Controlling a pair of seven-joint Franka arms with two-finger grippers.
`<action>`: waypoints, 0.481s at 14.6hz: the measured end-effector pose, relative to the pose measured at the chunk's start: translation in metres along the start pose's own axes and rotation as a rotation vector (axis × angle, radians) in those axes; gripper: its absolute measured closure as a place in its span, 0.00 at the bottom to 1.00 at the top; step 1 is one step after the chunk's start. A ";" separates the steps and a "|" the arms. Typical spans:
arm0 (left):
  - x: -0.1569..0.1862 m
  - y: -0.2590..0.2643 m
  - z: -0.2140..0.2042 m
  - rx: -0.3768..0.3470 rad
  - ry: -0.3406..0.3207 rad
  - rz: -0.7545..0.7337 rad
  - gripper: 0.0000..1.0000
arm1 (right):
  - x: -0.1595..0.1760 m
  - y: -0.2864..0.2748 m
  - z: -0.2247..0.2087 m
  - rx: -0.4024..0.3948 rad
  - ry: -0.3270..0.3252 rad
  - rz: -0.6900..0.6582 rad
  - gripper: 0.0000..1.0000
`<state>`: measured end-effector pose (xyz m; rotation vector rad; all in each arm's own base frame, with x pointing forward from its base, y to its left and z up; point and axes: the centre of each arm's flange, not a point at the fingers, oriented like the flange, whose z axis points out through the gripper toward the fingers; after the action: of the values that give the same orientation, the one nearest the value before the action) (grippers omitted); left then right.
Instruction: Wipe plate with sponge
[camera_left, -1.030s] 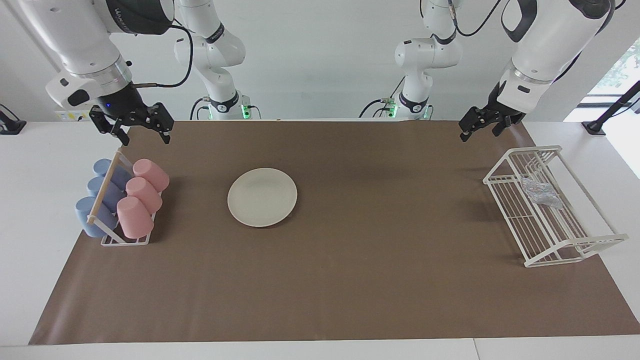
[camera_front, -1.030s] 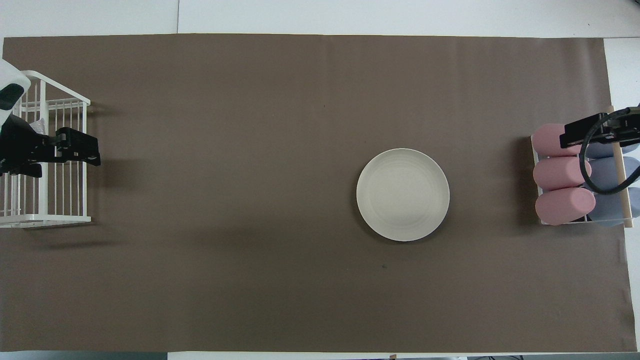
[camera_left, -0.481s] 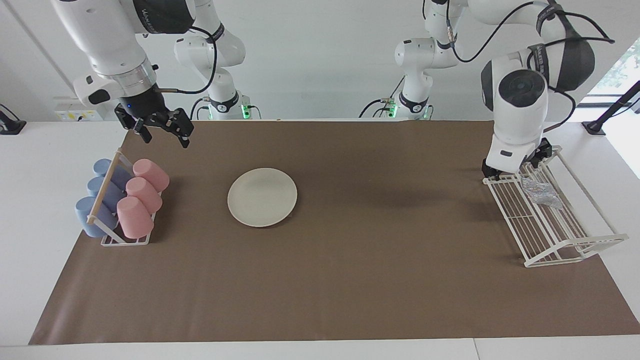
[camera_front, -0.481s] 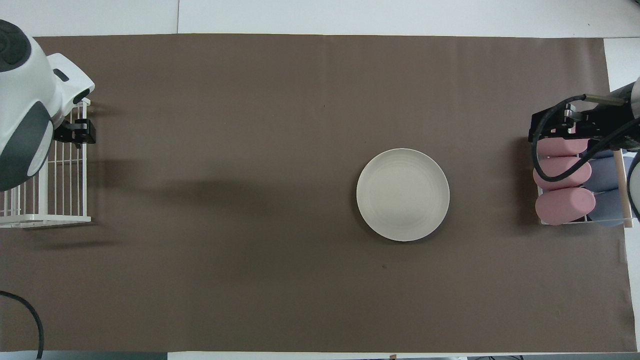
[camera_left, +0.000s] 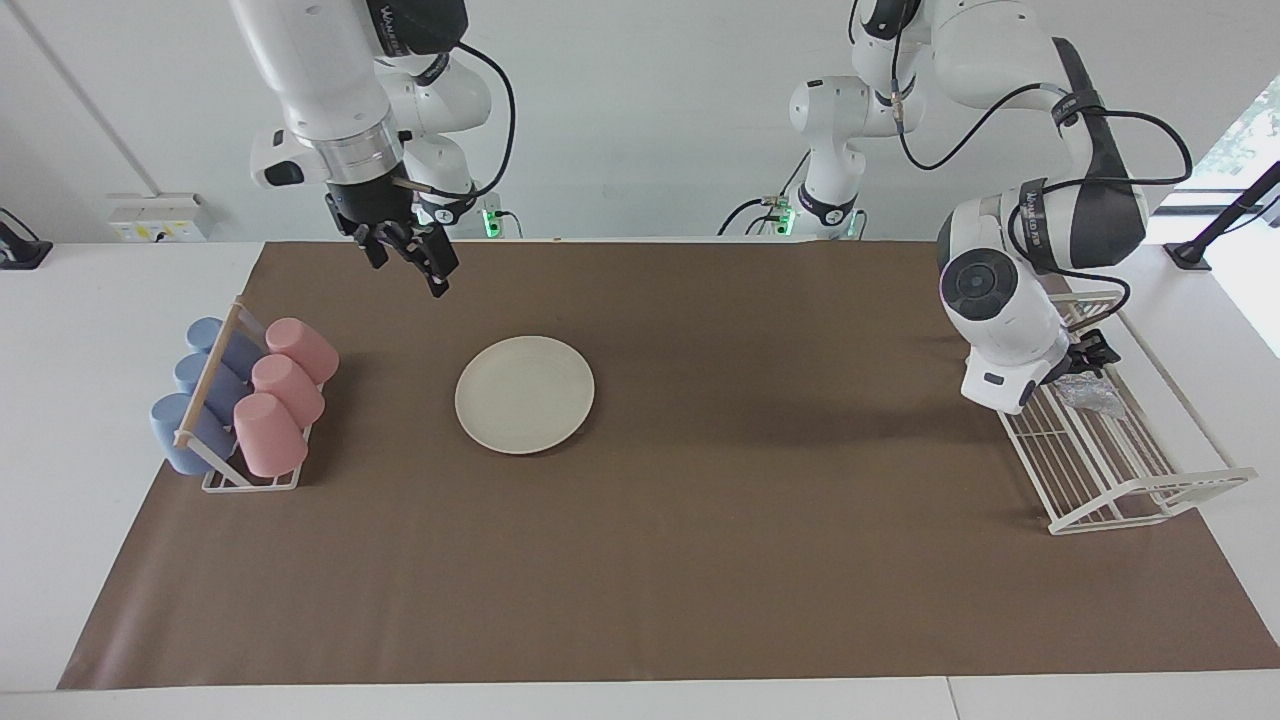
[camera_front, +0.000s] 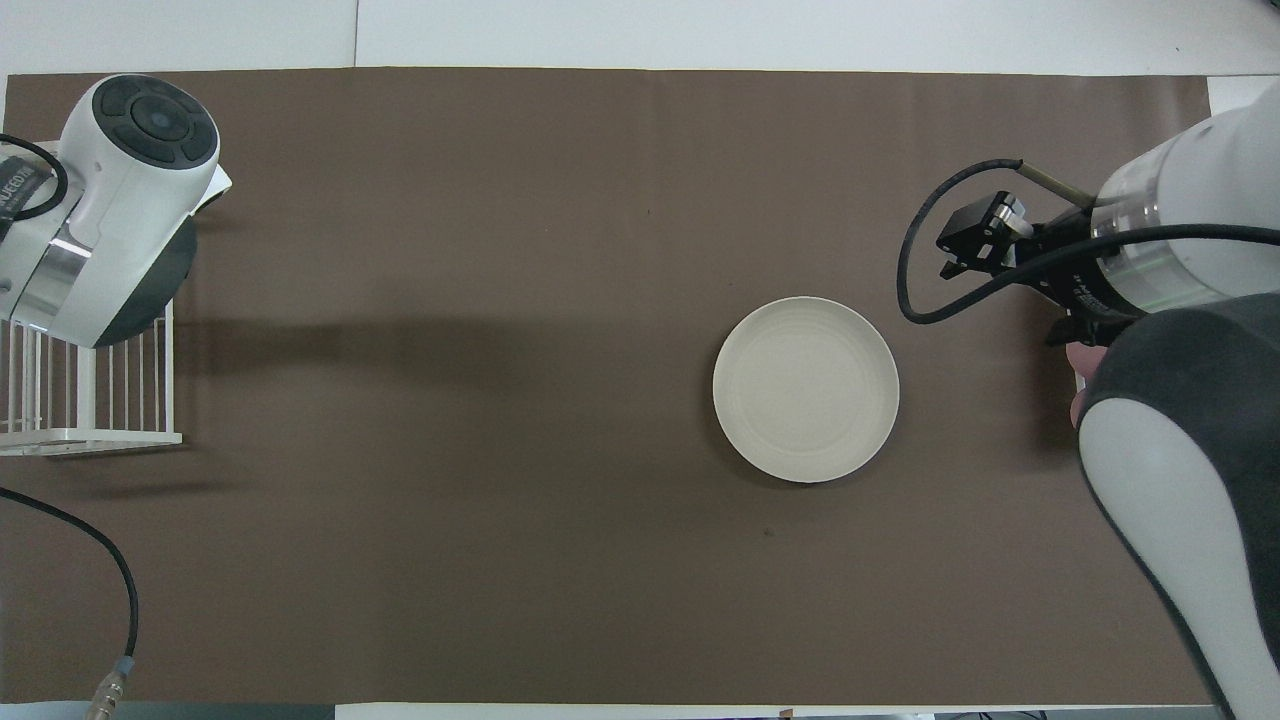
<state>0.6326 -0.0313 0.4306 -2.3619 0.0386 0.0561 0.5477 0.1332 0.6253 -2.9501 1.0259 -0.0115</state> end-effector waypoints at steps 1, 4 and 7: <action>-0.001 0.001 0.004 0.001 -0.006 -0.010 0.00 | -0.008 -0.006 0.000 0.002 0.001 0.050 0.00; -0.002 0.000 0.012 0.003 -0.021 -0.025 0.00 | -0.010 -0.017 0.000 0.057 0.034 0.158 0.00; -0.002 -0.001 0.013 0.004 -0.023 -0.030 0.12 | -0.016 -0.027 0.014 0.096 0.048 0.287 0.00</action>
<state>0.6298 -0.0210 0.4219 -2.3574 -0.0082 0.0678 0.5523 0.1643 0.6115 -2.7028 1.4023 -0.1240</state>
